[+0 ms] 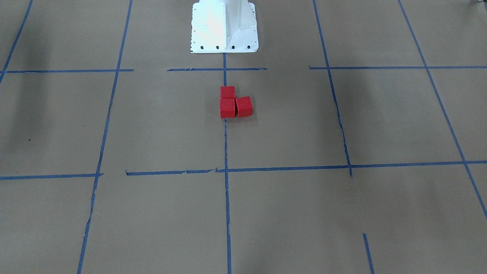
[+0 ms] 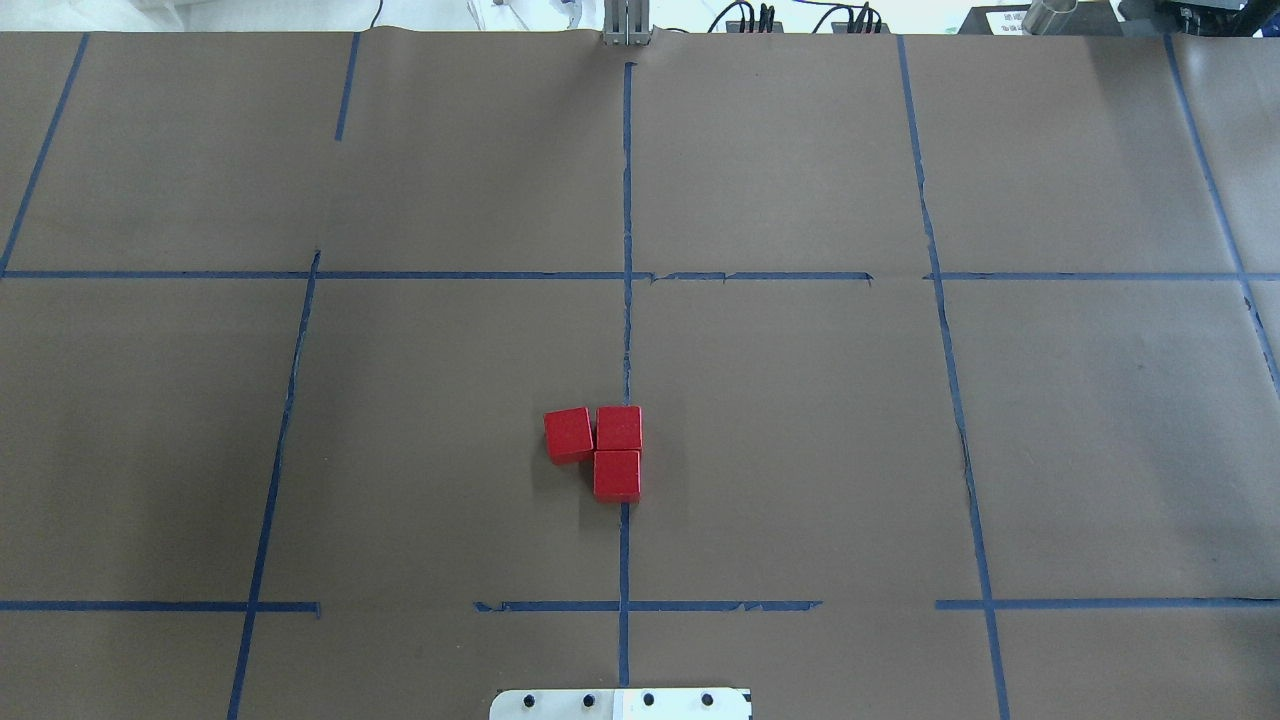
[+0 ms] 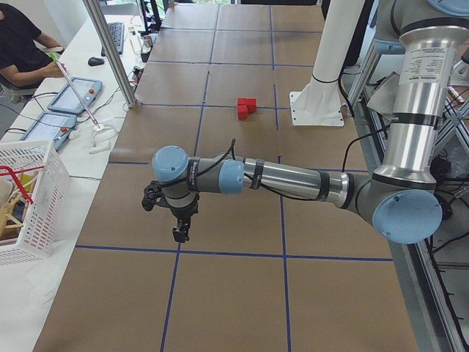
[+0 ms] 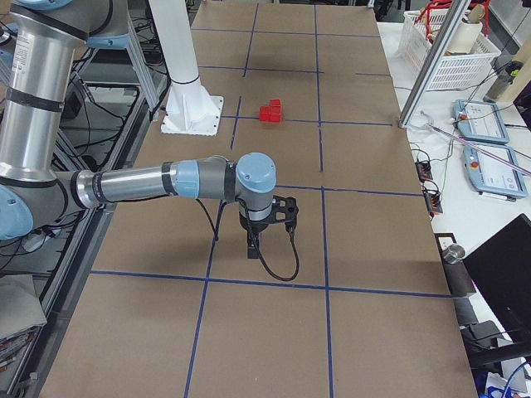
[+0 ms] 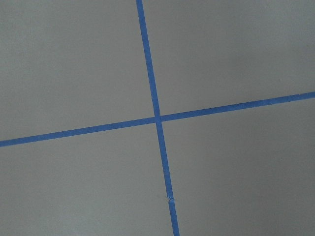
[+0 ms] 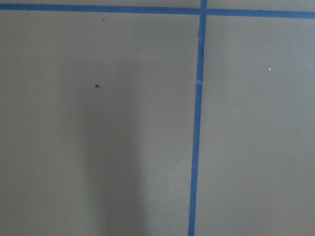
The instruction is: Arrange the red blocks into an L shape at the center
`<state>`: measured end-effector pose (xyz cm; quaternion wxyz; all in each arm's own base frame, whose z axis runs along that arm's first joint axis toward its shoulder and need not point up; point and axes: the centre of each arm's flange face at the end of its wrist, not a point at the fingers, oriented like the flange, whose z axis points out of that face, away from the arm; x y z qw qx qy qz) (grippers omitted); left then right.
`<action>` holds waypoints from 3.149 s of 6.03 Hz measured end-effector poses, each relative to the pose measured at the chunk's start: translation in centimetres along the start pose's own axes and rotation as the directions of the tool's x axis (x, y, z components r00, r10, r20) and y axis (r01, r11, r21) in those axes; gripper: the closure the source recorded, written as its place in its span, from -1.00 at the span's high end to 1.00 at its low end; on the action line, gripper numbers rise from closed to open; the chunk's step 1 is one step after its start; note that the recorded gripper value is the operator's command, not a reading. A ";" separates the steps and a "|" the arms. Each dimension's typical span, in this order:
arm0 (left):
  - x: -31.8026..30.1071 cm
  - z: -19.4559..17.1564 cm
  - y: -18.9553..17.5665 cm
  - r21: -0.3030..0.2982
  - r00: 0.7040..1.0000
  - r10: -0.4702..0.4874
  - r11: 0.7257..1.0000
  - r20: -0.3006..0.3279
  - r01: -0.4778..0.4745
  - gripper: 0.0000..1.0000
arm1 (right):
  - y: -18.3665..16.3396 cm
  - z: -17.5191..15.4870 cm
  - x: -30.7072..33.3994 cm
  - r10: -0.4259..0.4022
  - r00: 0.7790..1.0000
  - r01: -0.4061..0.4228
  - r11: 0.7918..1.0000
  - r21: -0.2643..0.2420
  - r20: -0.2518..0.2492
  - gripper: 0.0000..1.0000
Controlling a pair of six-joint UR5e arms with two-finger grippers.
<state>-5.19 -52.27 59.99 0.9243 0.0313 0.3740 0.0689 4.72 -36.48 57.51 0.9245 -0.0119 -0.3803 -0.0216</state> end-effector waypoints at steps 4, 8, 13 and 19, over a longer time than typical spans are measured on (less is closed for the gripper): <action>-0.4 1.2 2.9 -0.024 0.991 -0.129 0.991 -0.035 0.128 1.00 | 1.0 0.6 0.3 0.016 1.000 -0.016 1.000 -0.018 0.026 1.00; -0.1 0.8 3.6 -0.015 0.989 -0.143 0.990 -0.041 0.142 1.00 | 2.4 2.0 1.6 0.011 0.999 -0.010 1.000 -0.028 0.031 1.00; 0.1 0.7 4.3 -0.013 0.990 -0.138 0.990 -0.042 0.137 1.00 | 2.4 1.7 1.2 0.003 0.999 -0.002 1.000 -0.021 0.040 1.00; 1.0 -0.1 4.0 0.000 0.991 -0.126 0.992 -0.051 0.126 1.00 | 2.5 1.5 1.0 0.001 0.999 0.000 1.000 -0.017 0.042 1.00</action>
